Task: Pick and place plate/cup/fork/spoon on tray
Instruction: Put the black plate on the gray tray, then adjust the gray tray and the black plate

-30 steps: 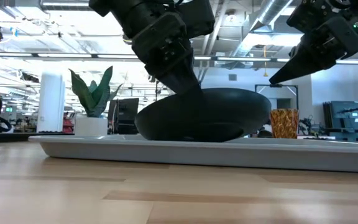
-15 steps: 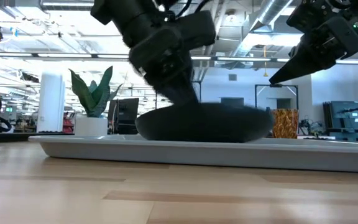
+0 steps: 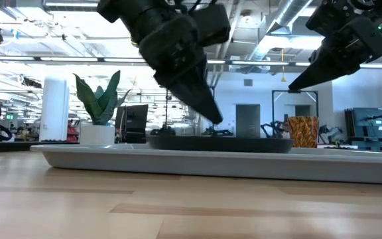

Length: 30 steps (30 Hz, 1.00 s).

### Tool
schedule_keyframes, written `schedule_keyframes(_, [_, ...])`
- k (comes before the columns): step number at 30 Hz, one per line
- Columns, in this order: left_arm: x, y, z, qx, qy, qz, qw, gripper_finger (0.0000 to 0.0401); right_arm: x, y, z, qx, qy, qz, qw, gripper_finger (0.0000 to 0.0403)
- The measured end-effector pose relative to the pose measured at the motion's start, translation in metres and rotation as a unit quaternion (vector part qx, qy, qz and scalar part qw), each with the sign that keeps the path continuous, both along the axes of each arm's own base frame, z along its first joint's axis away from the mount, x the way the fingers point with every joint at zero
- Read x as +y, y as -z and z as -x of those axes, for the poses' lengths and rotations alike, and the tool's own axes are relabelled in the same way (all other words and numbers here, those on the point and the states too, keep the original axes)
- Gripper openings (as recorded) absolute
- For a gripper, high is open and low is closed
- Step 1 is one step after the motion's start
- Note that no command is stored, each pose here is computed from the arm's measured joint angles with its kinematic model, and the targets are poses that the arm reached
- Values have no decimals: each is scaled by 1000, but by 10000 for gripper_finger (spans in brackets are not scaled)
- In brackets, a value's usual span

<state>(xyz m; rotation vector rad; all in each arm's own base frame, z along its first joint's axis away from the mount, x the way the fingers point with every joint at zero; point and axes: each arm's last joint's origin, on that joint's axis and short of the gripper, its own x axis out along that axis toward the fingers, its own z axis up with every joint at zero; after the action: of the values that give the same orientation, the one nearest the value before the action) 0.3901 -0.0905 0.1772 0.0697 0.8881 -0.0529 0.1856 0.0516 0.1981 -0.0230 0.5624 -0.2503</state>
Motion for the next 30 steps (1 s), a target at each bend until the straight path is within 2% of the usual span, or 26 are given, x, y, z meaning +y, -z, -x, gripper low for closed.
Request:
schedule_keyframes(8, [-2, -11, 3, -13, 22, 15, 1000, 76, 0, 1, 1, 5, 3, -7, 1000, 5])
schedule_keyframes(11, [-7, -21, 7, -40, 21, -5, 999, 60, -2, 3, 6, 43, 35, -34, 998, 5])
schedule_keyframes(13, [-11, -25, 11, -66, 27, -1, 997, 42, -4, 2, 11, 75, 73, -59, 993, 5])
schedule_keyframes(17, [-10, -23, 30, -128, 36, 40, 990, 6, -8, 4, 26, 152, 152, -103, 971, 5])
schedule_keyframes(21, [-3, -20, 57, -193, 37, 99, 976, 6, -12, 12, 36, 210, 210, -151, 943, 5])
schedule_keyframes(24, [3, -21, 82, -221, 32, 124, 967, 4, -17, 18, 40, 240, 257, -167, 921, 5])
schedule_keyframes(30, [16, -18, 135, -237, -25, 101, 966, 2, -31, 30, 32, 283, 316, -183, 887, 5])
